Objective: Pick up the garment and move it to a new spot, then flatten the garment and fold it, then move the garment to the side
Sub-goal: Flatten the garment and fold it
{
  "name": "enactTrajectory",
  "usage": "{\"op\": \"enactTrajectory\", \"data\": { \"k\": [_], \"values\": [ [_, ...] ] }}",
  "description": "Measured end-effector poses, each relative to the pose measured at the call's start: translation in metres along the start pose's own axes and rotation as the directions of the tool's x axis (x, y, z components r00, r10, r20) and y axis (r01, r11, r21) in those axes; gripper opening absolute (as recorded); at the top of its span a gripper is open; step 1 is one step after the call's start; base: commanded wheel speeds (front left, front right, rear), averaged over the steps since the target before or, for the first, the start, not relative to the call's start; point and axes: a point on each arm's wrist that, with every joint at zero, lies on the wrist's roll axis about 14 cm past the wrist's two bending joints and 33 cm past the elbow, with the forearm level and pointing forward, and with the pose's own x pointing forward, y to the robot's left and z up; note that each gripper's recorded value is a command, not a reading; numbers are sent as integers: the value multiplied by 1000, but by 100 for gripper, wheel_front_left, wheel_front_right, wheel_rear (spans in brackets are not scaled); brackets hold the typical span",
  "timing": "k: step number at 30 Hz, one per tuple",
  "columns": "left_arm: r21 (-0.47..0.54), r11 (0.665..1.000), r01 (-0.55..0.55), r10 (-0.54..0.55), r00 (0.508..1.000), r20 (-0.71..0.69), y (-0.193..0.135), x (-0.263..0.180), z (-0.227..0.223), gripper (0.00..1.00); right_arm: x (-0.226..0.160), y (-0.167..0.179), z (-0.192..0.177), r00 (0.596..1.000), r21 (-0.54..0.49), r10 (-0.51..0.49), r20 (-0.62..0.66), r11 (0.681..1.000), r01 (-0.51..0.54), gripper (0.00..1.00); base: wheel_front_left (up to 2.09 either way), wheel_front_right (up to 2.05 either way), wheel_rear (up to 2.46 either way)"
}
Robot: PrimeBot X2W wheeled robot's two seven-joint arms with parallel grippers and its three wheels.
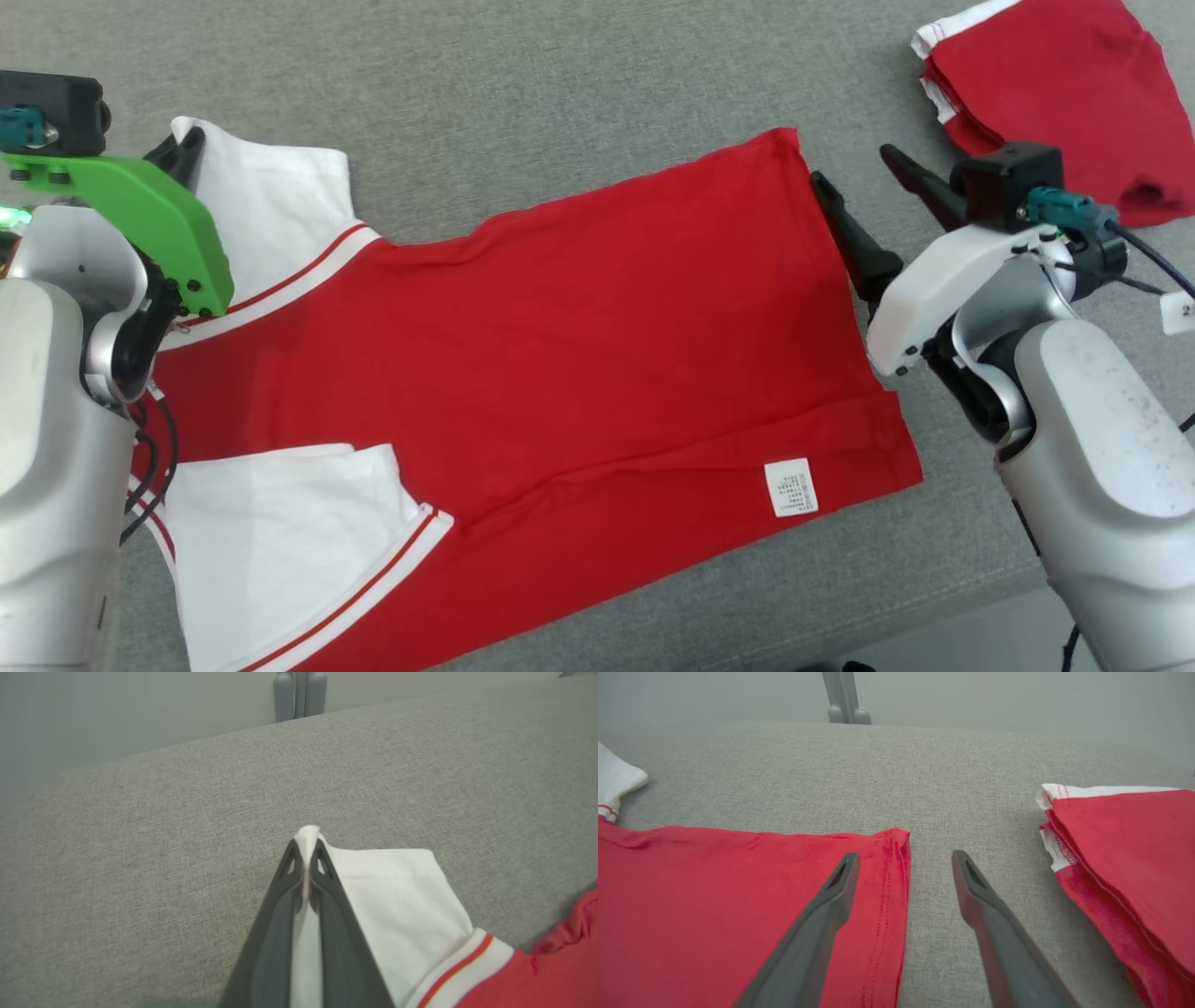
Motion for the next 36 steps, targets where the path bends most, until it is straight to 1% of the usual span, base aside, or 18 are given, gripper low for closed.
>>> {"op": "enactTrajectory", "data": {
  "k": [3, 9, 11, 14, 17, 18, 19, 20, 21, 23, 24, 25, 26, 29, 32, 36],
  "values": [
    [-1, 1000, 1, -1, 999, 41, -1, -12, 9, 0, 10, -6, -1, 999, -73, 0, -42, 997, -3, 100, 0, 0, 0],
    [-11, 1000, -5, 6, 995, 102, 0, -35, 20, 0, 36, 4, -6, 992, -107, 30, -121, 993, -44, 100, 0, 0, 0],
    [-18, 1000, -9, 11, 994, 111, 2, -41, 21, 0, 44, 4, -10, 988, -108, 30, -151, 993, -47, 100, 0, 0, 0],
    [-23, 1000, -20, 22, 992, 128, 6, -48, 23, 0, 54, 9, -17, 979, -79, 40, -198, 995, -57, 100, 0, 0, 0],
    [-36, 999, -24, 28, 990, 138, 7, -52, 23, 0, 60, 13, -27, 965, -90, 47, -259, 993, -73, 100, 0, 0, 0],
    [-39, 999, -25, 31, 989, 145, 7, -54, 24, 0, 61, 14, -31, 959, -89, 50, -280, 993, -78, 97, 0, 0, 0],
    [-43, 999, -27, 33, 989, 147, 8, -55, 25, 0, 61, 14, -33, 955, -99, 50, -292, 992, -82, 82, 0, 0, 0],
    [-46, 999, -29, 35, 988, 148, 9, -56, 25, 0, 63, 13, -33, 955, -105, 48, -293, 991, -82, 54, 0, 0, 0],
    [-49, 998, -32, 39, 988, 151, 10, -56, 25, 0, 64, 12, -31, 955, -107, 45, -292, 991, -80, 44, 0, 0, 0],
    [-52, 998, -34, 42, 987, 153, 10, -57, 26, 0, 65, 9, -31, 954, -111, 41, -296, 991, -78, 29, 0, 0, 0],
    [-53, 998, -34, 42, 987, 156, 10, -57, 26, 0, 65, 10, -31, 956, -111, 44, -290, 991, -79, 20, 0, 0, 0],
    [-56, 998, -37, 46, 986, 161, 11, -58, 27, 0, 66, 10, -31, 957, -115, 46, -287, 990, -82, 7, 0, 0, 0],
    [-59, 998, -37, 46, 985, 165, 11, -58, 28, 0, 66, 10, -30, 958, -119, 46, -285, 989, -83, 0, 0, 0, 0],
    [-65, 997, -43, 54, 981, 188, 13, -60, 32, 0, 66, 8, -22, 969, -125, 46, -243, 989, -78, 0, 0, 0, 0],
    [-67, 997, -49, 63, 974, 216, 13, -64, 39, 0, 67, 2, -2, 987, -134, 39, -158, 989, -60, 0, 0, 0, 0],
    [-77, 996, -41, 60, 962, 267, 10, -73, 50, 0, 62, 6, 13, 996, -109, 53, -77, 992, -61, 0, 0, 0, 0]
  ]
}}
